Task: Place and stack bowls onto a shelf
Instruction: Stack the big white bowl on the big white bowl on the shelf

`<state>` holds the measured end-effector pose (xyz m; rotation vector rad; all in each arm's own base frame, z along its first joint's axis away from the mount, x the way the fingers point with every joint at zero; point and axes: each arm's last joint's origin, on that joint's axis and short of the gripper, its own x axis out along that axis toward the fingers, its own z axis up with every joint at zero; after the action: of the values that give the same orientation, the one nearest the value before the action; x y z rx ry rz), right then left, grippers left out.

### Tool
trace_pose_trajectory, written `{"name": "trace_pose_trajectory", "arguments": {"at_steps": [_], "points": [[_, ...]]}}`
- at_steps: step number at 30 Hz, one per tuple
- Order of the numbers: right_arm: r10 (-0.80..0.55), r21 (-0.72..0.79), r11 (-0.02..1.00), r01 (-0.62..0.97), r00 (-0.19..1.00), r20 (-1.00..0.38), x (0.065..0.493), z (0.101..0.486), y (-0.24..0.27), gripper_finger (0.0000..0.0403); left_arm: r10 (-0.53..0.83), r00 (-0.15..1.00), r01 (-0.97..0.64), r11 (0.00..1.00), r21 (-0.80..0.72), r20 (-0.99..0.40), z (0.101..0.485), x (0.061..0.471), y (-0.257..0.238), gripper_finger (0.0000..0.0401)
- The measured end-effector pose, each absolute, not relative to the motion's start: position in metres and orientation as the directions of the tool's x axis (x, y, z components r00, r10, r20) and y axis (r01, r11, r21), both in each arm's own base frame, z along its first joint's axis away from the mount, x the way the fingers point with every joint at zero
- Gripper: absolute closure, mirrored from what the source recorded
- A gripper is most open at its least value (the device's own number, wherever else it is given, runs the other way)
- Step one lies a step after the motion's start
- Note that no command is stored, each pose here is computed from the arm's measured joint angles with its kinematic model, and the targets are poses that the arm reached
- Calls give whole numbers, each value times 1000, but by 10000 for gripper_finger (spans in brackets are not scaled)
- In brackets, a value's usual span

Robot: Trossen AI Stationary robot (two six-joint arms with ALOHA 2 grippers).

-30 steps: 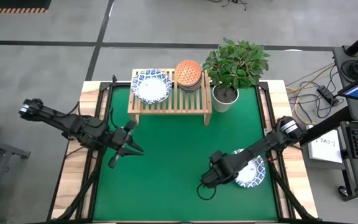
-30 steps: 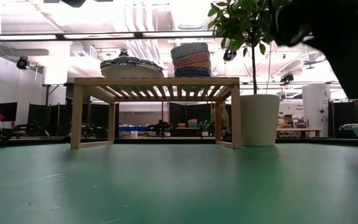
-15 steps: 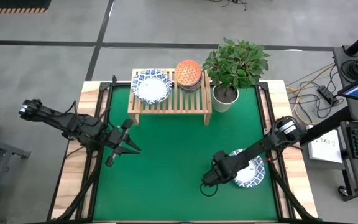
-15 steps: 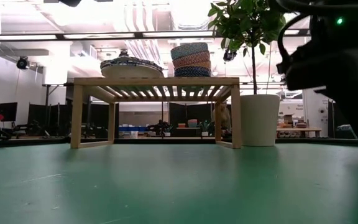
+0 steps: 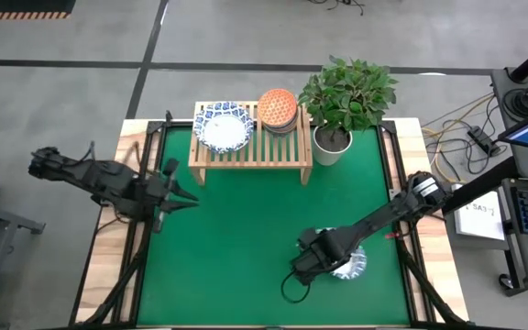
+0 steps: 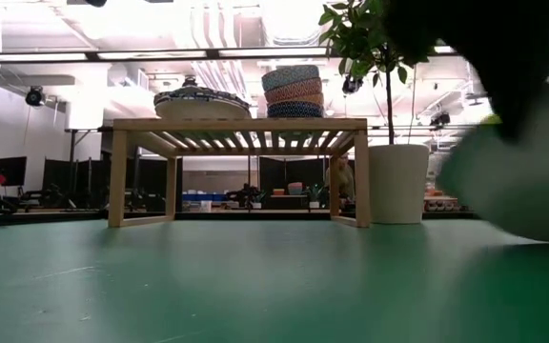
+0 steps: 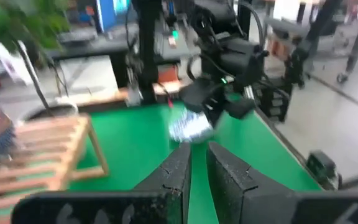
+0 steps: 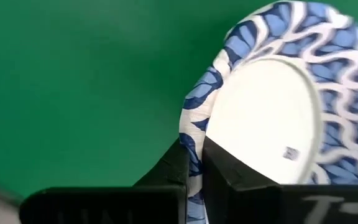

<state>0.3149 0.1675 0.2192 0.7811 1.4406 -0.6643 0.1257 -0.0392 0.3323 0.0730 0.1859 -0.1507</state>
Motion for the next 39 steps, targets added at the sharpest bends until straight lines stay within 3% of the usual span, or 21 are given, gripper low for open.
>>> {"name": "trace_pose_trajectory", "arguments": {"at_steps": [5,10,17,20,24,31,39], "points": [[19,214,753,623,303,-953,339,264,172,390,-142,985,150,986,78,-99,341,105,-32,369],[-1,284,891,355,626,-780,369,314,170,390,-143,989,146,987,68,-46,340,89,-26,369],[10,50,999,14,893,-449,403,375,146,390,-144,990,143,988,56,14,340,77,-22,369],[-10,-145,989,-43,936,-351,411,392,130,390,-143,989,142,989,47,35,341,74,-21,369],[-91,-311,950,-1,956,-280,422,402,95,390,-143,988,141,989,42,49,342,71,-19,369],[-275,-406,900,156,928,-253,437,400,12,390,-144,988,141,989,42,56,341,69,-19,369],[-387,-478,852,214,871,-301,451,376,-48,390,-144,988,141,989,53,52,341,69,-19,369]]}}
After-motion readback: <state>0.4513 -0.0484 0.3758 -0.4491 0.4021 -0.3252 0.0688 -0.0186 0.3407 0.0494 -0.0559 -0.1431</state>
